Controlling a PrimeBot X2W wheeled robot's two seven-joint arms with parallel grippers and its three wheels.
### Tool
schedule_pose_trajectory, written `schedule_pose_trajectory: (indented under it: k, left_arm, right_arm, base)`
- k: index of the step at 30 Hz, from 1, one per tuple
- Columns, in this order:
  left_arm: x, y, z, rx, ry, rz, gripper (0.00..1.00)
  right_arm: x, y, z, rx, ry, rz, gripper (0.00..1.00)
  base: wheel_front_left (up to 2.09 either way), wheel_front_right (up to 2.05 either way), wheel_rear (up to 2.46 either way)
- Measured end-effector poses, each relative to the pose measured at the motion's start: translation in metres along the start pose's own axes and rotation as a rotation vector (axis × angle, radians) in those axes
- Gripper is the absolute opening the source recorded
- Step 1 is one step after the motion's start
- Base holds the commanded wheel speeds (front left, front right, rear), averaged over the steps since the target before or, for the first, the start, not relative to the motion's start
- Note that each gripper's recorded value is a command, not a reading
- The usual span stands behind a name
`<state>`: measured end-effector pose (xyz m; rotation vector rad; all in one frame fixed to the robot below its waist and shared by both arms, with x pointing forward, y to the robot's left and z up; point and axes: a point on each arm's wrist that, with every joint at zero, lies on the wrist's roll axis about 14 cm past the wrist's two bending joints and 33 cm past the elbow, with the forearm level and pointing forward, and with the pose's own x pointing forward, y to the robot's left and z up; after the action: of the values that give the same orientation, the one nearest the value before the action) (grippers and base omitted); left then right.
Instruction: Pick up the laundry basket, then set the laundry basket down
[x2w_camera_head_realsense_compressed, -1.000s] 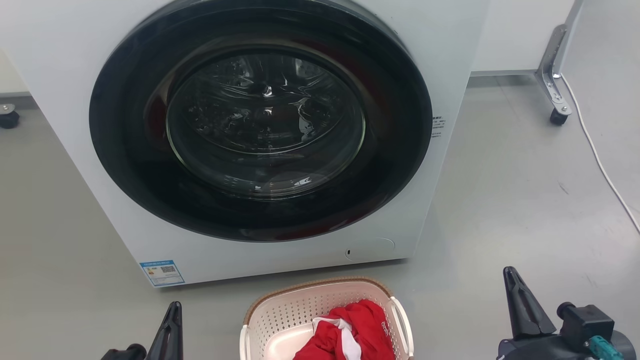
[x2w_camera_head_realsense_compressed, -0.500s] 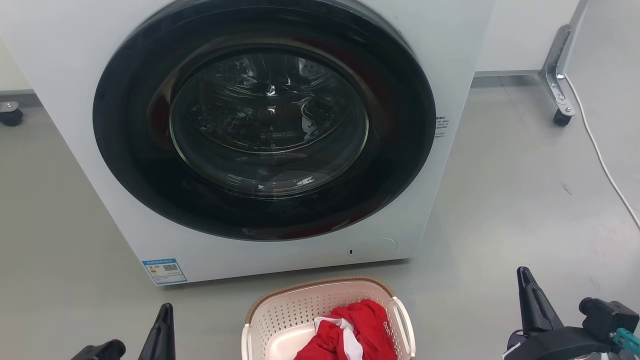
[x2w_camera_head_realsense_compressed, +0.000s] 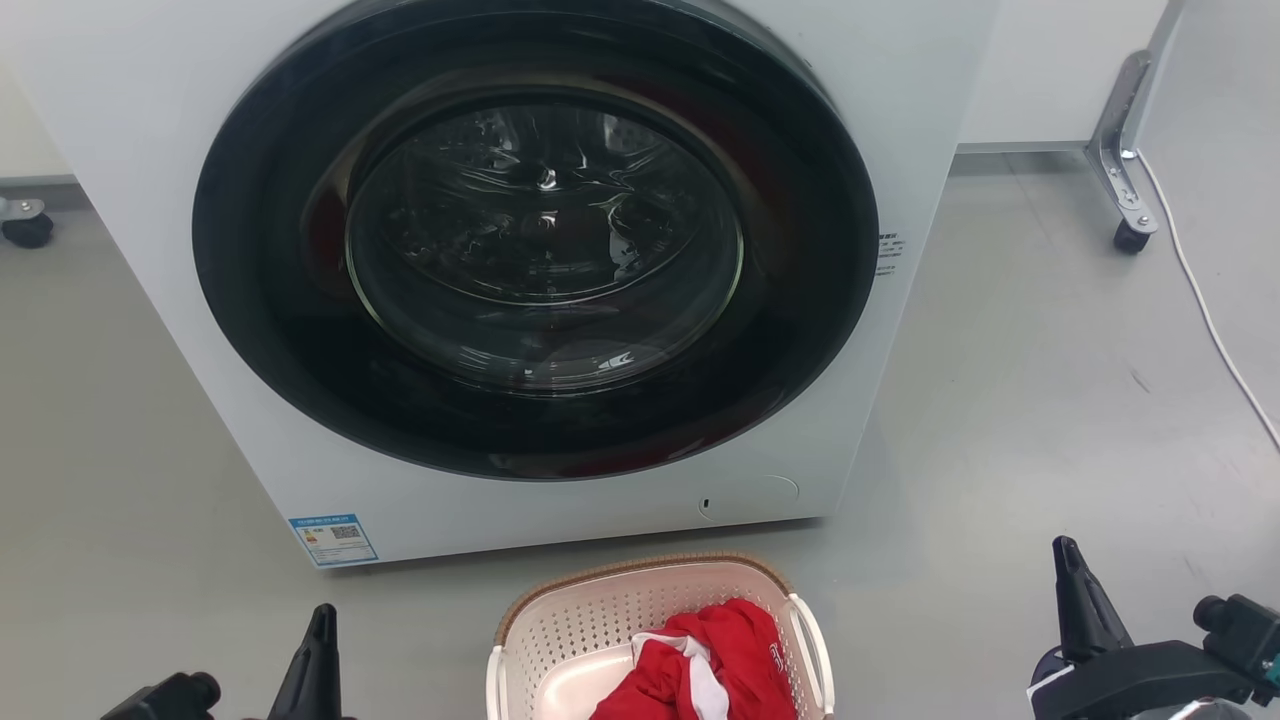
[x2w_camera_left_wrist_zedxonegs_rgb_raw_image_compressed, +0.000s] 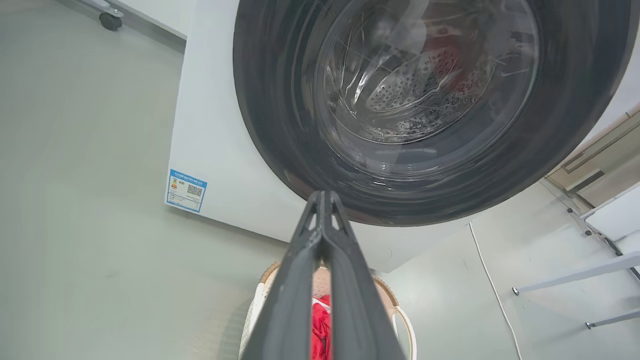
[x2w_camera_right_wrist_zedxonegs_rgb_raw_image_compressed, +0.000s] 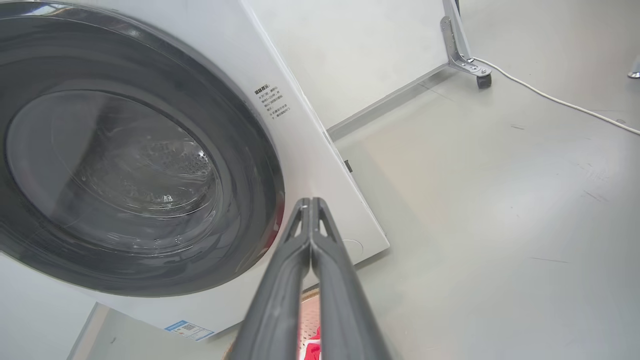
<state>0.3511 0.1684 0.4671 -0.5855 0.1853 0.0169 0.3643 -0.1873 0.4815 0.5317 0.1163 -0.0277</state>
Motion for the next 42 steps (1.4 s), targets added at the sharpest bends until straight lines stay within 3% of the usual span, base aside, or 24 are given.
schedule_pose_trajectory:
  k: [42]
  left_arm:
    - [0.016, 0.010, 0.011, -0.623, 0.001, -0.013, 0.00]
  right_arm:
    - [0.012, -0.011, 0.002, 0.668, 0.018, -0.024, 0.00]
  base:
    - [0.00, 0.00, 0.00]
